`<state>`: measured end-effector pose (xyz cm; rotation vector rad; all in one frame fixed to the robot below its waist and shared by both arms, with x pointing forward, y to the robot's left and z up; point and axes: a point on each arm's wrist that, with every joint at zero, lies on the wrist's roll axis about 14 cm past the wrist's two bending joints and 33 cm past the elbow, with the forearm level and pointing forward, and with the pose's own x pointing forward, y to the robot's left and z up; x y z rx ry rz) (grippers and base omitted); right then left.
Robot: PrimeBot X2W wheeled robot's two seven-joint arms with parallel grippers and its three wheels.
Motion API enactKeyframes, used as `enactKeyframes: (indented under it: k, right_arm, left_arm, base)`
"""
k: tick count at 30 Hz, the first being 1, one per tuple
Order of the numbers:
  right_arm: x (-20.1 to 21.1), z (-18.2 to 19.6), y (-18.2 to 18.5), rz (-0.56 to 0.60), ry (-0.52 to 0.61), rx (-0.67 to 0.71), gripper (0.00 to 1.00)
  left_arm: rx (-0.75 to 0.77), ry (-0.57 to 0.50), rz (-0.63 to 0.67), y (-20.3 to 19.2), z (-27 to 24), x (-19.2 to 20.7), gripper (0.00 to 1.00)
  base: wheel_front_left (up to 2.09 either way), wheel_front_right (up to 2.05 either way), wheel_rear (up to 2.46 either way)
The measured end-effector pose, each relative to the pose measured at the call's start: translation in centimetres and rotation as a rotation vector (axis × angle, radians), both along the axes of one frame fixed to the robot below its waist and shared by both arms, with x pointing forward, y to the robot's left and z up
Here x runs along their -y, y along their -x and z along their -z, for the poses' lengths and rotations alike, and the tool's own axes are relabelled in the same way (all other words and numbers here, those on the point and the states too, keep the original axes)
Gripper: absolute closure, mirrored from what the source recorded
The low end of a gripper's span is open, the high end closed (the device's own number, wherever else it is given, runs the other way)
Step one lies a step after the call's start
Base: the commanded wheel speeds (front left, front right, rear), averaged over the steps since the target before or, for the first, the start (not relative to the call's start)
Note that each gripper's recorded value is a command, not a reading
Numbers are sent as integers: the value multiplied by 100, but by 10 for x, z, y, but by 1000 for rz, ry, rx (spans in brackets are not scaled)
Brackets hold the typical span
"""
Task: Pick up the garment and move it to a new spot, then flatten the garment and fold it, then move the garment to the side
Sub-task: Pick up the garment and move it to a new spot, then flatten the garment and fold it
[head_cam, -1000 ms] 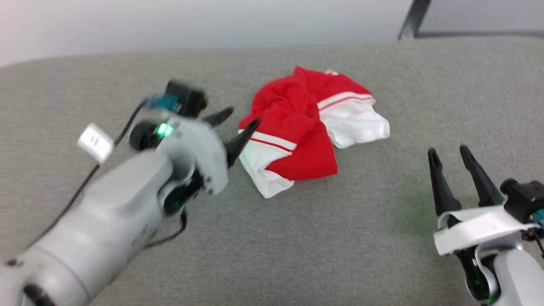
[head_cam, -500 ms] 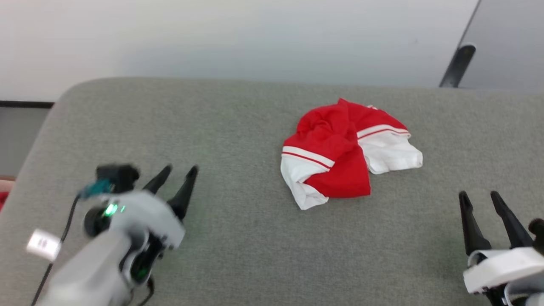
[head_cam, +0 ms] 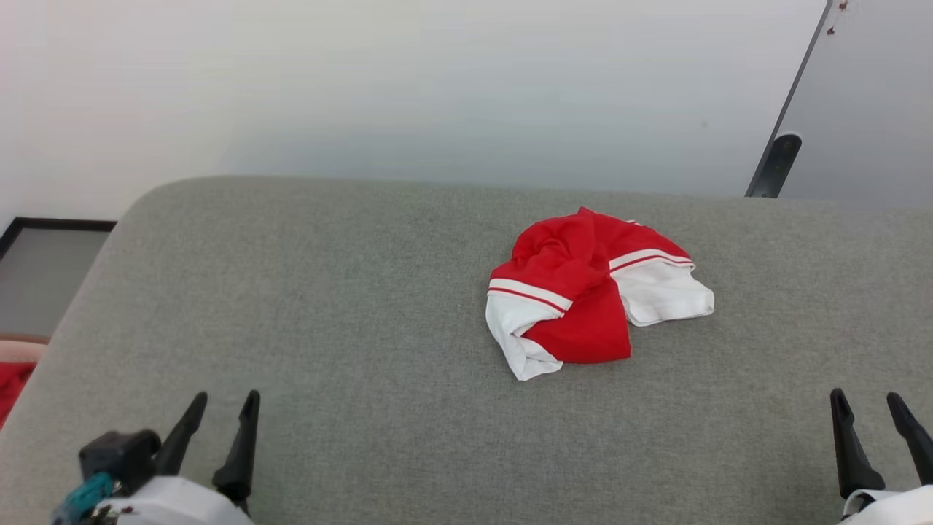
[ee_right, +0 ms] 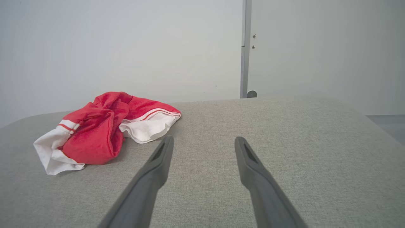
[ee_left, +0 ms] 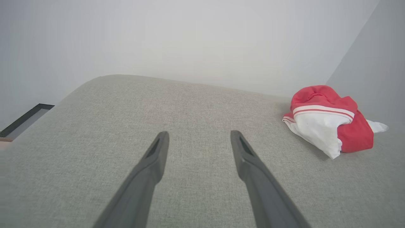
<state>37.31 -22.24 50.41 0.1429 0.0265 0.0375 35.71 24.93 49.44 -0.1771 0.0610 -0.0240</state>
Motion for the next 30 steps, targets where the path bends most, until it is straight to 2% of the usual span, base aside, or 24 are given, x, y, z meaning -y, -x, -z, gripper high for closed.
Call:
enactKeyframes:
  k: [7,22,30]
  right_arm:
    - [0,-5,5,3,-3,8,0]
    - [-4,-10,6,-3,-12,20,0]
    - [-19,-4,-1,-69,25,-16,0]
  left_arm:
    - [48,-47,-13,9,-11,-6,0]
    - [71,-66,-6,13,-15,-3,0]
    - [64,-58,-2,15,-11,1,0]
  base:
    - [0,0,0]
    - [0,0,0]
    - [0,0,0]
